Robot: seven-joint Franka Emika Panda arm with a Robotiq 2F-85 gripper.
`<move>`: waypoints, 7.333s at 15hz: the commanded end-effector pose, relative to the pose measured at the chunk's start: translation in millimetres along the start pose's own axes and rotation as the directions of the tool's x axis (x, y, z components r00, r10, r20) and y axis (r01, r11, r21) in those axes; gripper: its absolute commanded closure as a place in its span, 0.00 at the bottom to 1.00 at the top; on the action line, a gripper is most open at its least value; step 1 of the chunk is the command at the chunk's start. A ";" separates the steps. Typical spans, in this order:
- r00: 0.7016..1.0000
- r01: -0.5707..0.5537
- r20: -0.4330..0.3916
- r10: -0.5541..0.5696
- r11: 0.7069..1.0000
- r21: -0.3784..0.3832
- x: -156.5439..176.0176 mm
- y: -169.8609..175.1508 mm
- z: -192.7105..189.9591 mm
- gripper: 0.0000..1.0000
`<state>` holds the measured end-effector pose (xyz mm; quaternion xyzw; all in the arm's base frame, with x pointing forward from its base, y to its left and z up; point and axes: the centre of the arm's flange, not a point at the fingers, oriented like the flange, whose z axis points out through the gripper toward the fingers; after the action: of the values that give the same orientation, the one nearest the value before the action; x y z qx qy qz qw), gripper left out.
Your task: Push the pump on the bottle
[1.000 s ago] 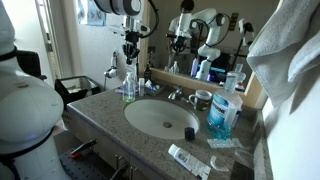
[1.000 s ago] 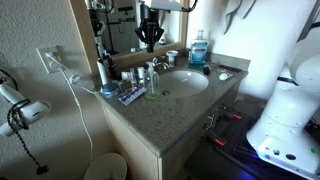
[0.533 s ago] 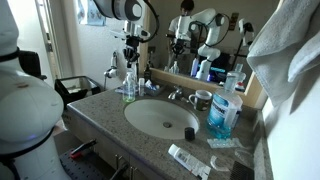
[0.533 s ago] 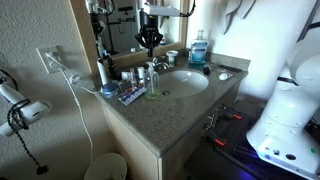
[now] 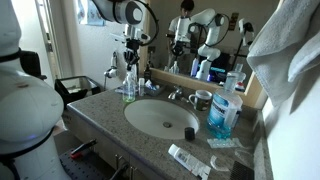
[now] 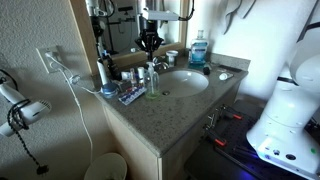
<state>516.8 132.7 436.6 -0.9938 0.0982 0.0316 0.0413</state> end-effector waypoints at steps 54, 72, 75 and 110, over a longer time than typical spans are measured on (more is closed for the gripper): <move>0.996 -0.089 -0.011 0.089 0.993 -0.077 -44.3 2.3 85.8 0.96; 0.983 -0.169 -0.081 0.163 0.982 -0.081 -32.3 -3.5 74.0 0.96; 0.981 -0.178 -0.093 0.171 0.981 -0.073 -27.0 -3.1 68.3 0.96; 0.975 -0.198 -0.108 0.196 0.980 -0.001 -2.2 -6.7 0.9 0.96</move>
<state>513.7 140.6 427.4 -0.9810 0.1915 -0.0249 0.0203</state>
